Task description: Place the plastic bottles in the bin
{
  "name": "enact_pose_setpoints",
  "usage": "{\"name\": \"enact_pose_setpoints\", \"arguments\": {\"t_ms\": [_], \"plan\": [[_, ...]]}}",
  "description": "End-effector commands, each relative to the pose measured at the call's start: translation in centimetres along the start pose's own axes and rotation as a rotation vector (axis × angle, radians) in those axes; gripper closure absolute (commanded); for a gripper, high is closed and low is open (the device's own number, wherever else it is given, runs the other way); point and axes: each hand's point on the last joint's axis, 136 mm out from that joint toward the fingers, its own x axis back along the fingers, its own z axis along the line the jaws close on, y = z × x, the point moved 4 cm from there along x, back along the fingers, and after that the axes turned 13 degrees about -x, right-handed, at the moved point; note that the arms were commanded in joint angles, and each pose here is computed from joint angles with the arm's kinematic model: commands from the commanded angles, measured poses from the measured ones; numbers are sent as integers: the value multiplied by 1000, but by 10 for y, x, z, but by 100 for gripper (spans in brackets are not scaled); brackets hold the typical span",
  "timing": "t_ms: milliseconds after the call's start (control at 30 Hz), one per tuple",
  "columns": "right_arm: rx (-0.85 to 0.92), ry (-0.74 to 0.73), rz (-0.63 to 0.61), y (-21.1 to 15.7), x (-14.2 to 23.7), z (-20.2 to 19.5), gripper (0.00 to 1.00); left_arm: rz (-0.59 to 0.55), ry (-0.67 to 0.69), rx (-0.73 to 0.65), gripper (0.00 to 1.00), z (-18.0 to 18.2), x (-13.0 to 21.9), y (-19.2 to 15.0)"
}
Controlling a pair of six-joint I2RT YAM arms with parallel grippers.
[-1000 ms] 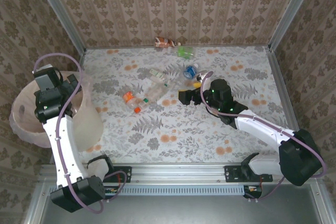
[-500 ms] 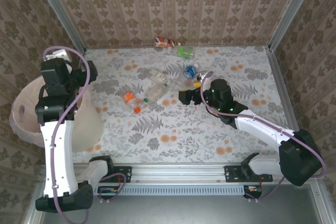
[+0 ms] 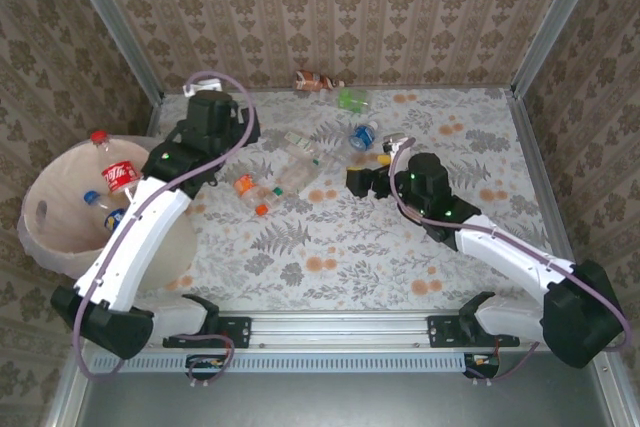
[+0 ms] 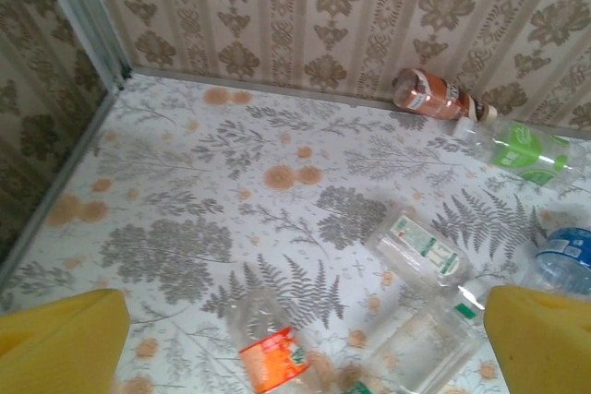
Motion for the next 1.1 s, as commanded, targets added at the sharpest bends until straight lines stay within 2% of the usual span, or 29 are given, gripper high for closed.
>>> {"name": "enact_pose_setpoints", "arguments": {"t_ms": [0, 400, 633, 833, 1067], "plan": [[-27, -66, -9, -5, 9, -10, 0, 21, 16, 76, 0, -10, -22, -9], [-38, -120, -24, -14, 31, -21, 0, 266, 11, 150, 0, -33, -99, -75], [-27, -147, -27, -15, 39, -26, 0, 363, 106, 241, 0, -15, -134, -115], [-27, -140, -32, -13, 39, -24, 0, 481, 88, 306, 0, -11, -159, -149], [-25, -142, -31, -12, 40, -24, 0, 554, 141, 370, 0, -8, -181, -183]]}}
